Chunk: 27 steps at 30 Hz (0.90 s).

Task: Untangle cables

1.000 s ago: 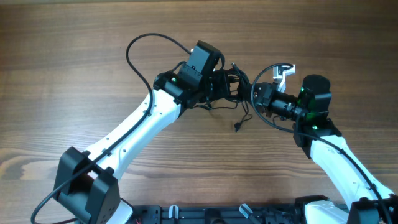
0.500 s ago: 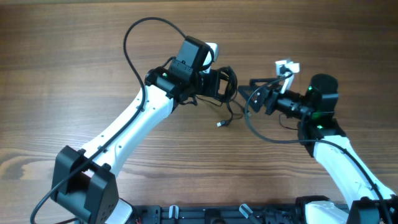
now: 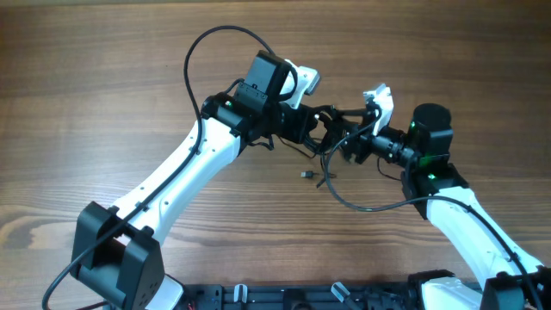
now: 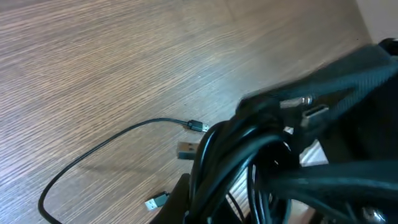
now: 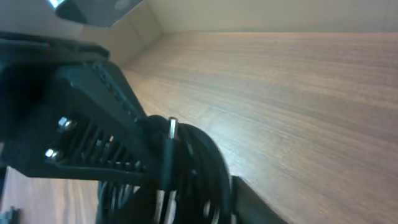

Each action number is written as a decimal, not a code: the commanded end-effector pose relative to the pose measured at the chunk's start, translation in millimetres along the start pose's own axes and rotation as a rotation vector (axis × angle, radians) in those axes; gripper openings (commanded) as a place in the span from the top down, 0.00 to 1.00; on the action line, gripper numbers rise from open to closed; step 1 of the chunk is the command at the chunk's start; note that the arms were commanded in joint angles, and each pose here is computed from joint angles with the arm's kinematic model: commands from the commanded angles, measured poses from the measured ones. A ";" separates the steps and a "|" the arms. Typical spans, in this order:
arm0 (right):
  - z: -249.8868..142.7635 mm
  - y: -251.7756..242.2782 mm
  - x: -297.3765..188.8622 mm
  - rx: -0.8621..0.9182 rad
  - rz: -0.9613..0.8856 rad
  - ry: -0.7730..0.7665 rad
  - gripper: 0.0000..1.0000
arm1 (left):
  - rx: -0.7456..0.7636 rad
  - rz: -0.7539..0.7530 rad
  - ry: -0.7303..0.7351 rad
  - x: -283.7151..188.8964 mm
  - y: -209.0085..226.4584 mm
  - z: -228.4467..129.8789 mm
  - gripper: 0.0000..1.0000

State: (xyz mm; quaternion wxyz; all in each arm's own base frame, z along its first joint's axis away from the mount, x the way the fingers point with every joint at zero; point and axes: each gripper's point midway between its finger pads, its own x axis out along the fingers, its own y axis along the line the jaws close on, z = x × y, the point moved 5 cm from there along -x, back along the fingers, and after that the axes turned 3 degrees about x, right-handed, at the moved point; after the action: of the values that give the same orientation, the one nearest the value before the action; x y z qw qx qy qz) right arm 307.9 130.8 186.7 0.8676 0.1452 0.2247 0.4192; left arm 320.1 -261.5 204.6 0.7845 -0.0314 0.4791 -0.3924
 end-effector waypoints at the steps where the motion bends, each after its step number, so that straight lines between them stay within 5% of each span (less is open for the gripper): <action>1: -2.8 2.0 2.0 -0.067 0.036 0.019 0.86 | 0.042 -0.055 -0.025 -11.9 -12.1 4.7 0.96; 3: -3.7 7.4 1.7 -0.073 0.080 0.025 0.96 | 0.038 -0.034 -0.022 -11.9 -9.2 4.1 0.96; 8: -9.1 22.6 -11.0 -0.030 0.275 0.058 0.96 | 0.026 0.149 -0.038 -13.9 14.5 5.5 0.96; 15: -9.3 39.6 -37.9 0.009 0.536 0.069 0.96 | 0.002 0.170 -0.069 -20.1 28.3 11.9 0.96; 19: -8.2 28.2 -31.9 0.027 0.431 0.062 0.96 | -0.031 0.181 -0.078 -23.5 35.9 13.2 0.96; 22: -4.9 5.3 -23.9 0.131 0.229 0.048 0.96 | -0.148 0.156 -0.069 -23.3 34.3 10.0 0.79; 27: 1.2 1.9 -23.0 0.179 0.199 0.027 0.96 | -0.295 0.079 0.002 -21.3 24.5 -3.4 0.72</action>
State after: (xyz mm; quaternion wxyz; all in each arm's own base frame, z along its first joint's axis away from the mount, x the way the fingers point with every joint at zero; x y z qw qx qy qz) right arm 292.7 111.8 190.9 0.8117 0.2120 0.2489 0.4840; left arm 323.6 -241.5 205.7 0.7843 -0.0825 0.5124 -0.3397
